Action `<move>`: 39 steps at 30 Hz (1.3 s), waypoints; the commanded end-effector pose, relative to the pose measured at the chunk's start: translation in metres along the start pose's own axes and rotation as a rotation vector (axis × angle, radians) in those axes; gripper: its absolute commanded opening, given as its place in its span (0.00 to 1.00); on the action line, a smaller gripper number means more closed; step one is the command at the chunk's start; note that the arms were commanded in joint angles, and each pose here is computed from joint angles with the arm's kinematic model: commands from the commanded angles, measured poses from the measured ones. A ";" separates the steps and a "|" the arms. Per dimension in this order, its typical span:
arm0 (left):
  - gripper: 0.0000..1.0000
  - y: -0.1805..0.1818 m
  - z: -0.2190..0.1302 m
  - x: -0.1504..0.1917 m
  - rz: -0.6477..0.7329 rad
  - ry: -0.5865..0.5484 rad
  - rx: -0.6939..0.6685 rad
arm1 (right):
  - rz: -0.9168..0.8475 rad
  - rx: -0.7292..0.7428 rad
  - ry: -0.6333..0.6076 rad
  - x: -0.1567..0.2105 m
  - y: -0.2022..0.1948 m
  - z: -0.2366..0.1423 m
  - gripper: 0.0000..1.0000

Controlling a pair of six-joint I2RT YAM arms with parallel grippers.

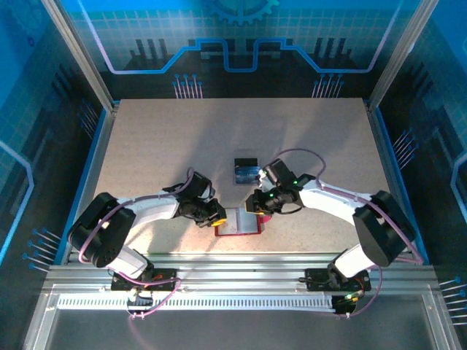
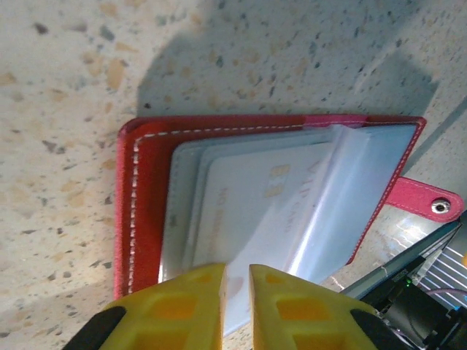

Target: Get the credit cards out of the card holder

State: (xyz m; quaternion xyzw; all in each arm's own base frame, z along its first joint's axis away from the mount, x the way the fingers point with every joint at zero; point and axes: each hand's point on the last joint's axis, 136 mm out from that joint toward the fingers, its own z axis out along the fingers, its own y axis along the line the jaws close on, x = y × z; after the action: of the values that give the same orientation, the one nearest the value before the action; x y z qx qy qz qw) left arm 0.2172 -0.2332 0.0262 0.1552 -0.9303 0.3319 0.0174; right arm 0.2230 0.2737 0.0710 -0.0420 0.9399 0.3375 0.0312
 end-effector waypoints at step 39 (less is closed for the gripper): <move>0.13 0.010 -0.001 0.001 -0.007 -0.017 -0.016 | -0.010 0.060 0.130 0.012 0.005 0.062 0.28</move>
State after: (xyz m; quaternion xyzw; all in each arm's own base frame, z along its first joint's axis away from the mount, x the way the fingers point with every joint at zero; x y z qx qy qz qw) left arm 0.2168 -0.2312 0.0238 0.1559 -0.9306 0.3309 0.0113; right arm 0.2172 0.3178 0.0271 -0.0540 0.9429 0.3276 -0.0245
